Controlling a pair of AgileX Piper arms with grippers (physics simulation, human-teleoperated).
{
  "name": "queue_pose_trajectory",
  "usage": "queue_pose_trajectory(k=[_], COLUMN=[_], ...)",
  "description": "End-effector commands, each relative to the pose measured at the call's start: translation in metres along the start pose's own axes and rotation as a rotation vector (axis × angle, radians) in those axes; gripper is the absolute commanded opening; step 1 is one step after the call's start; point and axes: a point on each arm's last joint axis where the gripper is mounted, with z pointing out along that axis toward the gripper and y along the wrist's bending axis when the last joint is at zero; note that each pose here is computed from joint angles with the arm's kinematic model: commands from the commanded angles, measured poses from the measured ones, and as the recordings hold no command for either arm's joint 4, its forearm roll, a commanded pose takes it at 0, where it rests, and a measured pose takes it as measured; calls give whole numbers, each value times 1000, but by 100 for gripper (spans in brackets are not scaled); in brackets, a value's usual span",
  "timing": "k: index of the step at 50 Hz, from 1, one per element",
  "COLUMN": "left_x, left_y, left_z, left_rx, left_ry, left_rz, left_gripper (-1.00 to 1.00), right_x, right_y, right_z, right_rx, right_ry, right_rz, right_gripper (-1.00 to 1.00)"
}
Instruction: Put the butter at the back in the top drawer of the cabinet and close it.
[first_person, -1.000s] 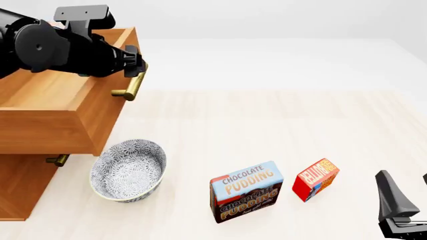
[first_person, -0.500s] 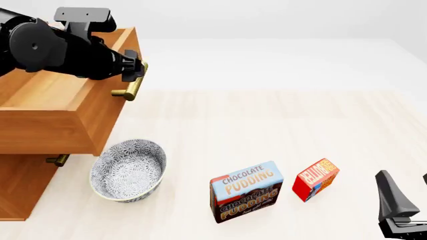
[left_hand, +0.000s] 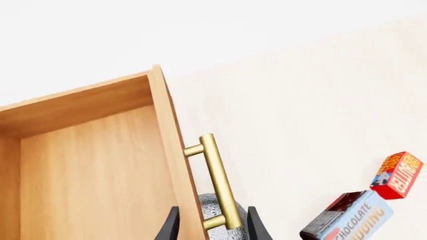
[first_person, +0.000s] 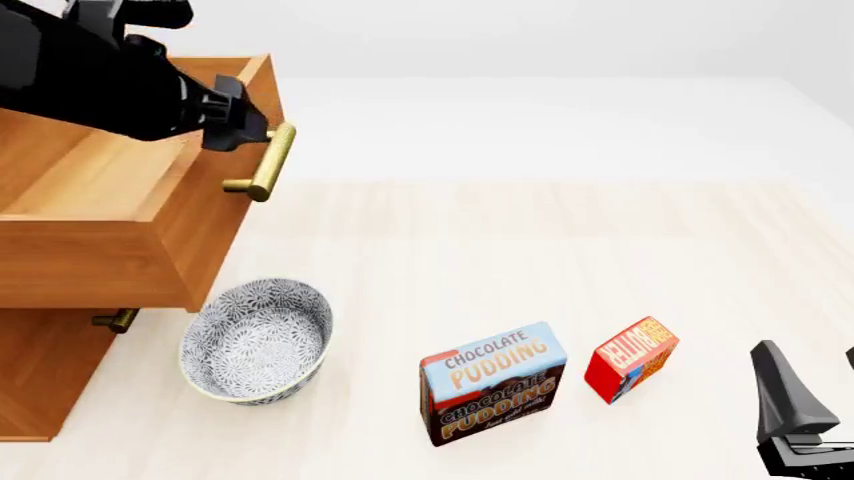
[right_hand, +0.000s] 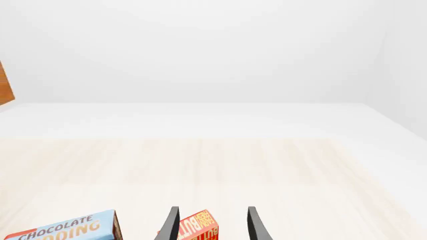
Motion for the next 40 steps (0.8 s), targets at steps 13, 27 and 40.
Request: queue_pose_trajectory(k=[13,27,40], left_x=[-25,-30,-30], left_y=[-17,-47,-85], left_z=[-61,-41,1], left_rx=[77,162,240], left_ry=[-103,-85,-33], left_rz=[92,159,199], left_gripper=[100,100,100], right_x=[0,0,0], right_y=[0,0,0], right_z=[0,0,0], right_rx=[0,0,0], right_ry=[0,0,0], right_rz=[0,0,0], right_gripper=[100,100,100])
